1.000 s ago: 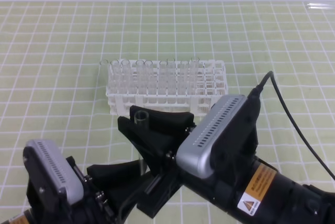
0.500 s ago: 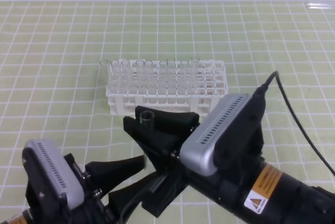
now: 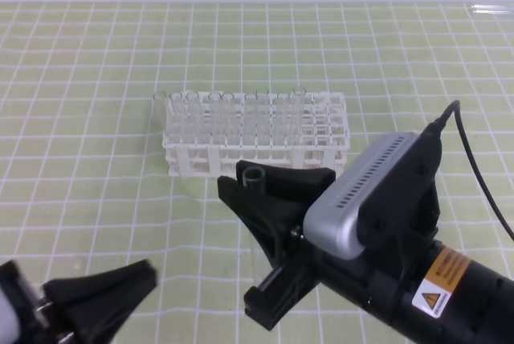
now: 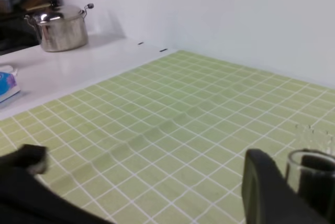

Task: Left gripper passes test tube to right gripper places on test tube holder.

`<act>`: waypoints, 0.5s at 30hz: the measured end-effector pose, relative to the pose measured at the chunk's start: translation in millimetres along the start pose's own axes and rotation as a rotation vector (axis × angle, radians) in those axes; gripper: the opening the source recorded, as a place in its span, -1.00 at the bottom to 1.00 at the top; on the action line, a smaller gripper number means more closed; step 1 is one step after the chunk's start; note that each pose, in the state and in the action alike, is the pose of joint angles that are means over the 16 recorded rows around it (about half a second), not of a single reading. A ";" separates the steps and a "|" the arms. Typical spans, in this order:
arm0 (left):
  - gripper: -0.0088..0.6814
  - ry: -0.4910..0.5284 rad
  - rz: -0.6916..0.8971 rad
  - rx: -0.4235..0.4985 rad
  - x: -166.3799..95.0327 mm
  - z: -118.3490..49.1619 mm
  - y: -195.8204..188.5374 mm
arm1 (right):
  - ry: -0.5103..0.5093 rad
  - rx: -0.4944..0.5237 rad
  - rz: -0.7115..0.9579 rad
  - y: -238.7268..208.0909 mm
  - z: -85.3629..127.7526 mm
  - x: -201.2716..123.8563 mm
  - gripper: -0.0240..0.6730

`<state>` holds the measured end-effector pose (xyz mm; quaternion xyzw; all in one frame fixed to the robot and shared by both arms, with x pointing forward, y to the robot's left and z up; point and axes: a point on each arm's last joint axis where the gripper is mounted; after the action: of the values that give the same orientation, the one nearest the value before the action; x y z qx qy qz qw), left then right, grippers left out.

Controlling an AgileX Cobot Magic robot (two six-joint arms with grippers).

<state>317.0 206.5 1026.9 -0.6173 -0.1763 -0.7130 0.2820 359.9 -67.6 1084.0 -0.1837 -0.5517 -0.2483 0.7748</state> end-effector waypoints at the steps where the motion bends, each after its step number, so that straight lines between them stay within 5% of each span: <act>1: -0.97 -0.004 0.004 0.011 0.3 0.9 -5.9 | 0.000 0.001 0.002 -0.4 0.2 0.1 -0.66; 15: -0.98 -0.060 0.035 0.109 -23.3 3.1 -61.2 | -0.007 0.004 0.028 -1.1 0.6 -1.6 -0.66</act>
<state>283.3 260.3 1010.6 -0.6251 -0.2124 -0.6784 0.3223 358.3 -67.8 1082.7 -0.1906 -0.5522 -0.2359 0.7766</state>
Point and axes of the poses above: a point on each arm's last joint axis where the gripper is mounted, y pointing out along that axis toward the gripper, z along the wrist's bending axis when the last joint is at zero, x = y × z, and after that the axes turned 13 degrees about y, right-handed
